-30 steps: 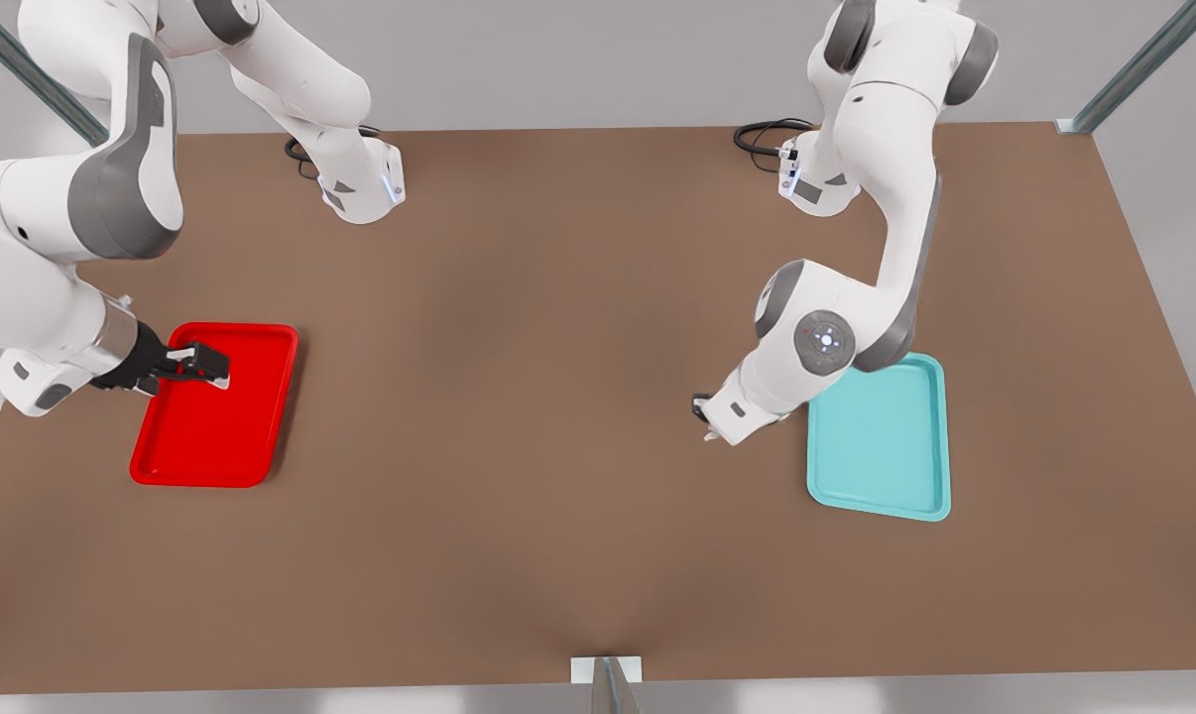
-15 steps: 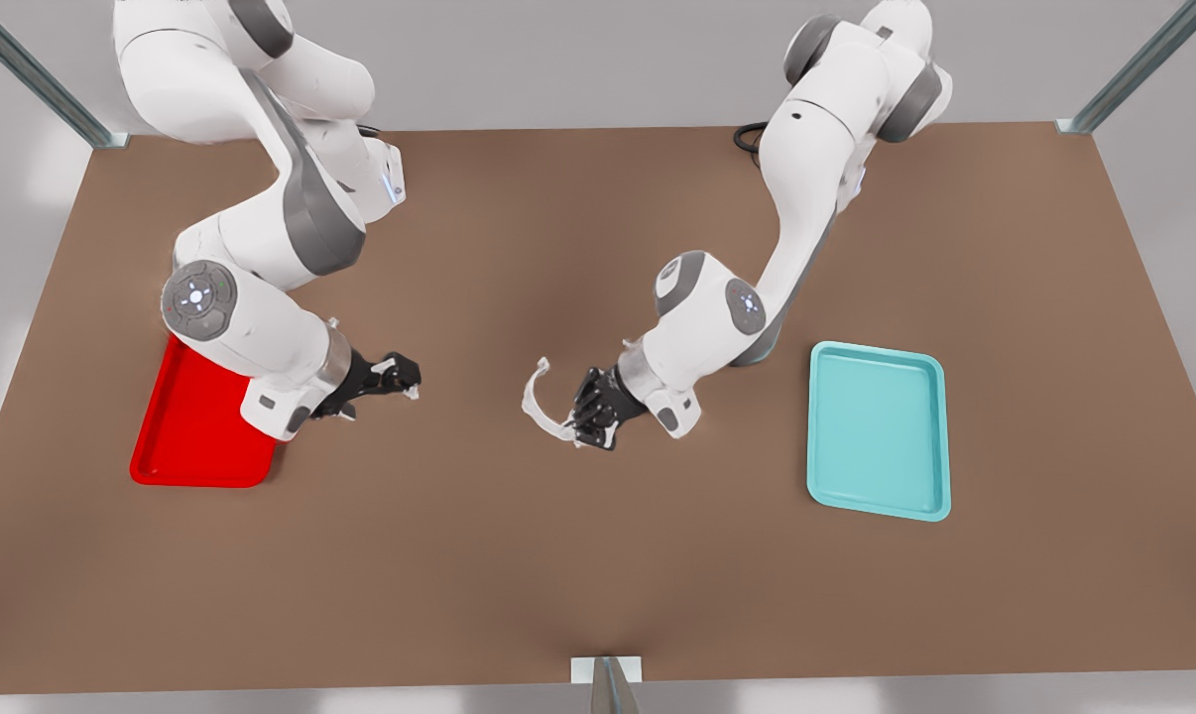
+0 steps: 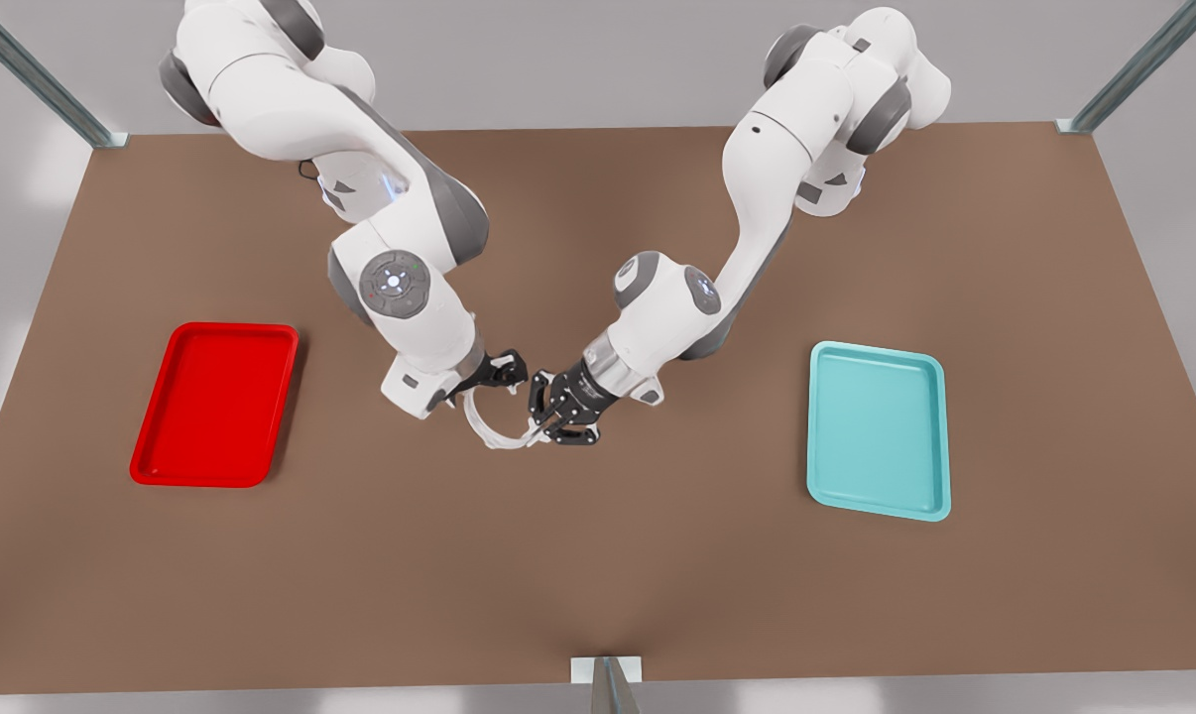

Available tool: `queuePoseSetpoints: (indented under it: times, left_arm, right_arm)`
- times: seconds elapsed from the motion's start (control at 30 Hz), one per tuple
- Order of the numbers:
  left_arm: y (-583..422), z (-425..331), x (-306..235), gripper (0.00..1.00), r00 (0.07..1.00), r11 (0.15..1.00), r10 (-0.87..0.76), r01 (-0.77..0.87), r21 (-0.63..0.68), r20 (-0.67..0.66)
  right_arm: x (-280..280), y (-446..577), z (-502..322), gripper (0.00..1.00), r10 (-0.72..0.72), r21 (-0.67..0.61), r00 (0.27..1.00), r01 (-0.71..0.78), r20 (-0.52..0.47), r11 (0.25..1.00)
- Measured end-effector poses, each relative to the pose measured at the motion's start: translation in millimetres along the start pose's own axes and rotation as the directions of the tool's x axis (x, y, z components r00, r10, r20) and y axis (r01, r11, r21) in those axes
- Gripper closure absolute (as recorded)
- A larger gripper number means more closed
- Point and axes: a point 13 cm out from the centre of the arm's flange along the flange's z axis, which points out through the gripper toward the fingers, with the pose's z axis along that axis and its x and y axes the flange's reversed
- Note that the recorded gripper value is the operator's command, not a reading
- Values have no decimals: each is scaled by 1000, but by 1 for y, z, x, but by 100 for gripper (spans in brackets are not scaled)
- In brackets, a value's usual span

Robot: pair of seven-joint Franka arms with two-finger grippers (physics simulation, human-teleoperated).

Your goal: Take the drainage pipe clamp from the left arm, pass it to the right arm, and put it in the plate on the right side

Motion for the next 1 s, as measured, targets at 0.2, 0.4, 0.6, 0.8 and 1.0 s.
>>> queuePoseSetpoints:
  times: [0.2, 0.4, 0.6, 0.8, 1.0]
  left_arm:
    - [-2, 2, 0, 79, 984, 984, -179, 179, 4, -10]
    - [-2, 1, 1, 79, 976, 976, -217, 217, 4, -16]
    - [-3, 1, 1, 79, 976, 976, -218, 218, 6, -18]
    - [-4, 3, -2, 79, 976, 976, -218, 218, 8, -15]
    - [-4, 4, -2, 79, 976, 976, -218, 218, 9, -15]
  right_arm:
    - [-7, -7, 7, 0, 42, 46, 998, -43, 37, 998]
    - [-25, -11, 0, 0, 79, 43, 991, -84, 112, 996]
    - [-38, -8, -7, 0, 59, 61, 982, -71, 180, 996]
    - [-45, -10, -9, 22, -105, 188, 968, 62, 229, 980]
    - [-50, -21, -2, 79, -230, 276, 950, 167, 212, 947]
